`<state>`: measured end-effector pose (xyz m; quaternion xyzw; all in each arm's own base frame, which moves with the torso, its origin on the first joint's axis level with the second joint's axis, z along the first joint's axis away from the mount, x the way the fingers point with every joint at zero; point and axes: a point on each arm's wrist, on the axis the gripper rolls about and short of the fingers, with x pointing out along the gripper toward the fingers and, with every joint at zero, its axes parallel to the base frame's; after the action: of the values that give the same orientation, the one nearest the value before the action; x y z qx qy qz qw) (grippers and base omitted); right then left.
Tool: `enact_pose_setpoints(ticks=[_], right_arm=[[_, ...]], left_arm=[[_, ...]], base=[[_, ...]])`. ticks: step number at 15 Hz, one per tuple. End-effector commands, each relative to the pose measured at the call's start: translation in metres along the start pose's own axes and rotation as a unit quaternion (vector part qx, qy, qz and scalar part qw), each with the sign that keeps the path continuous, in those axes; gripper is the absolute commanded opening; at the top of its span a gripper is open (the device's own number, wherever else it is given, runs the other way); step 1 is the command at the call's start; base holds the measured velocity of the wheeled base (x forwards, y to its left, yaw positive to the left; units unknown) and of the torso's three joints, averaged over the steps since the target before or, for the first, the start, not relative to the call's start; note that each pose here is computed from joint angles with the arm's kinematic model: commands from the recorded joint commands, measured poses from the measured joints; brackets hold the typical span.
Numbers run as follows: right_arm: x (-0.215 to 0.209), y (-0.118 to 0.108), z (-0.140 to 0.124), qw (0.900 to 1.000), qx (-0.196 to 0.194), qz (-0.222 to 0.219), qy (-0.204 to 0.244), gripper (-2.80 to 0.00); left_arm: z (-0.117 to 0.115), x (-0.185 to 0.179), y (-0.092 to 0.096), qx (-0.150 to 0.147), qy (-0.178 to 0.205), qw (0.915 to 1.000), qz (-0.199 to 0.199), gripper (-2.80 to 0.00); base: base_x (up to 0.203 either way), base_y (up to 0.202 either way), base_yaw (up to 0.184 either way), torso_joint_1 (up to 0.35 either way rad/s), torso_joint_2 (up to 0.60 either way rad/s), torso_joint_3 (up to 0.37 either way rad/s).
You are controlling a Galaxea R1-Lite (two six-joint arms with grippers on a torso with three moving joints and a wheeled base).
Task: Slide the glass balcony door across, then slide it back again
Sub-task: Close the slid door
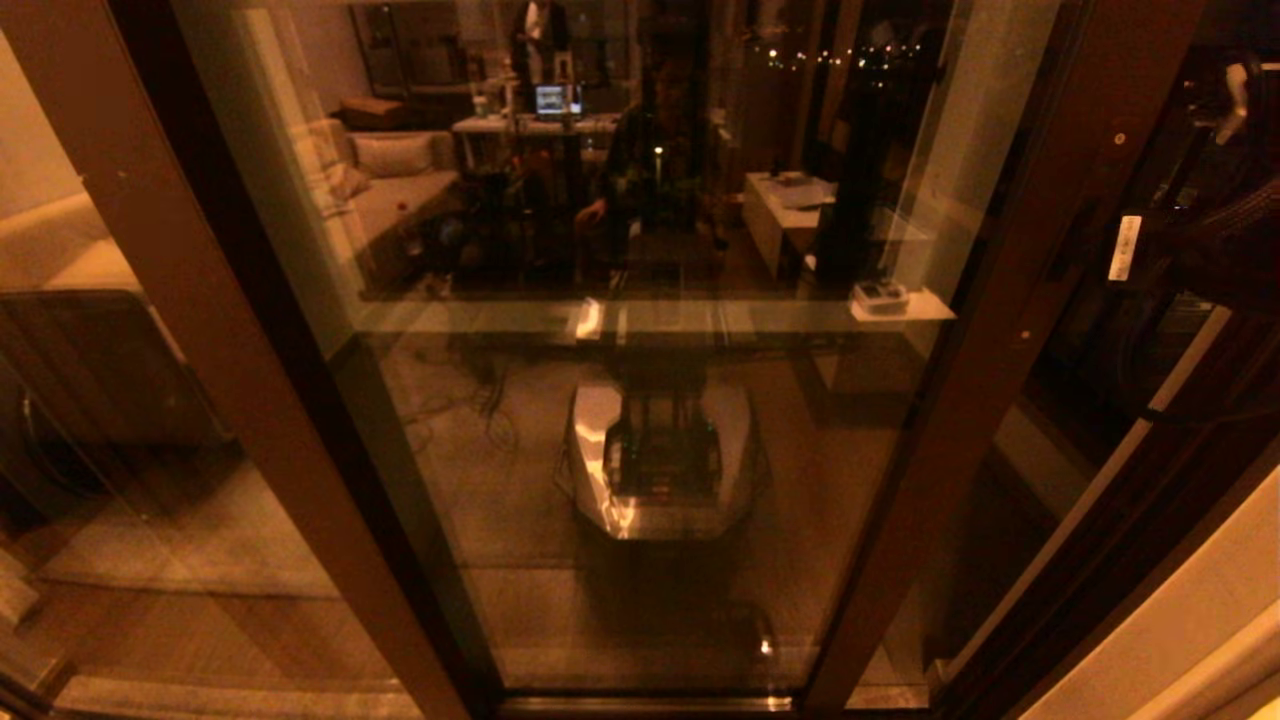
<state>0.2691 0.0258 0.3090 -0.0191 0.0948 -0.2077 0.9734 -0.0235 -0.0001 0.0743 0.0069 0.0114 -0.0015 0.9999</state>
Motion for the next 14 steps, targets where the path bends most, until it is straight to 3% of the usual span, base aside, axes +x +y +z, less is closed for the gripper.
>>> enact_pose_setpoints(ticks=[1,10,14], right_arm=[[0.013,0.003,-0.003,1.0,-0.003,-0.009,0.008,0.0],[0.034,-0.01,-0.002,0.999,0.003,-0.044,0.012,0.0],[0.029,-0.01,-0.001,0.999,0.005,-0.04,0.009,0.0]], left_arm=[[0.0,0.0,0.0,0.0,-0.001,1.0,-0.001,-2.8],[0.0,0.0,0.0,0.0,-0.001,1.0,0.0,-2.8],[0.0,0.0,0.0,0.0,-0.001,1.0,0.0,-2.8]], base=[[0.0,0.0,0.0,0.0,0.0,0.0],[0.0,0.0,0.0,0.0,0.0,0.0],[0.0,0.0,0.0,0.0,0.0,0.0]])
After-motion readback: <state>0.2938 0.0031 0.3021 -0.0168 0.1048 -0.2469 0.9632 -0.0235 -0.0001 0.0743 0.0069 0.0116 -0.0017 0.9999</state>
